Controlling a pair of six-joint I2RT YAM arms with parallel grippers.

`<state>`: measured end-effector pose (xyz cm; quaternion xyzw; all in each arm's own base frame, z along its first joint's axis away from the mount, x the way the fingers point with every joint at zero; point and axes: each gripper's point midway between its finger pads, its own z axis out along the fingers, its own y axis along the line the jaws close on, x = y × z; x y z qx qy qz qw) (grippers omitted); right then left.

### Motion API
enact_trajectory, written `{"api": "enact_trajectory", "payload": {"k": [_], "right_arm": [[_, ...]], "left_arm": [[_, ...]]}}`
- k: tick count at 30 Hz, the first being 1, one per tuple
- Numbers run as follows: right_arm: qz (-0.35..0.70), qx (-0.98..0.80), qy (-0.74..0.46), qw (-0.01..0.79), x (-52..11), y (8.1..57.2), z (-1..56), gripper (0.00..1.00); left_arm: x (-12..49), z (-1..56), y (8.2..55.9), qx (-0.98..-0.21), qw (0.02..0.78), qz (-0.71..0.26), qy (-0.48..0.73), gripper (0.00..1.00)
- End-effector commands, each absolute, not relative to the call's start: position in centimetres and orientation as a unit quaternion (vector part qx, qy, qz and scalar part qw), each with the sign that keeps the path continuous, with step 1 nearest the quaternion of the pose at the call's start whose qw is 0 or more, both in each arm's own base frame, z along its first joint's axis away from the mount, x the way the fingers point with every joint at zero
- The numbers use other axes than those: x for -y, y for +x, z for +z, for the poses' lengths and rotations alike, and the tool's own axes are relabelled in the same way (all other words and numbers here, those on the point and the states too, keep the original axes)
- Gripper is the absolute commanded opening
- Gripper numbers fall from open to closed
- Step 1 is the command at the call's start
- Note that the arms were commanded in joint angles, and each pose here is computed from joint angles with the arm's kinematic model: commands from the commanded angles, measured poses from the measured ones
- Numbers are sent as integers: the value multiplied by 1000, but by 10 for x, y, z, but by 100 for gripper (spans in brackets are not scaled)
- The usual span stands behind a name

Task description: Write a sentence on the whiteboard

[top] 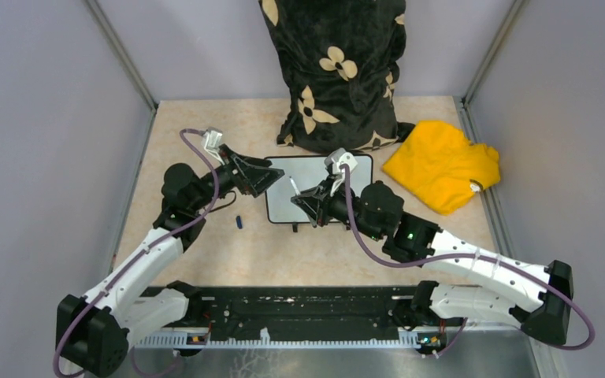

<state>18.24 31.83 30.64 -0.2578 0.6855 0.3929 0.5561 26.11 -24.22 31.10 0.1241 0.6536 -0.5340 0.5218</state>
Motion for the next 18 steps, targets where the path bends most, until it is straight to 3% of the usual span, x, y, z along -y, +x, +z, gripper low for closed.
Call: {"api": "enact_trajectory", "payload": {"k": [1, 3, 8, 18], "right_arm": [[408, -644, -216, 610, -313, 193, 339, 0], [403, -650, -205, 611, -311, 197, 337, 0], [394, -673, -219, 587, -320, 198, 327, 0], [451, -652, -249, 557, -336, 187, 331, 0]], "left_arm": [[222, 337, 279, -595, 607, -524, 56, 99], [218, 336, 288, -599, 617, -509, 41, 99], [240, 323, 281, -641, 556, -518, 109, 99], [254, 347, 207, -547, 530, -598, 250, 99]]}}
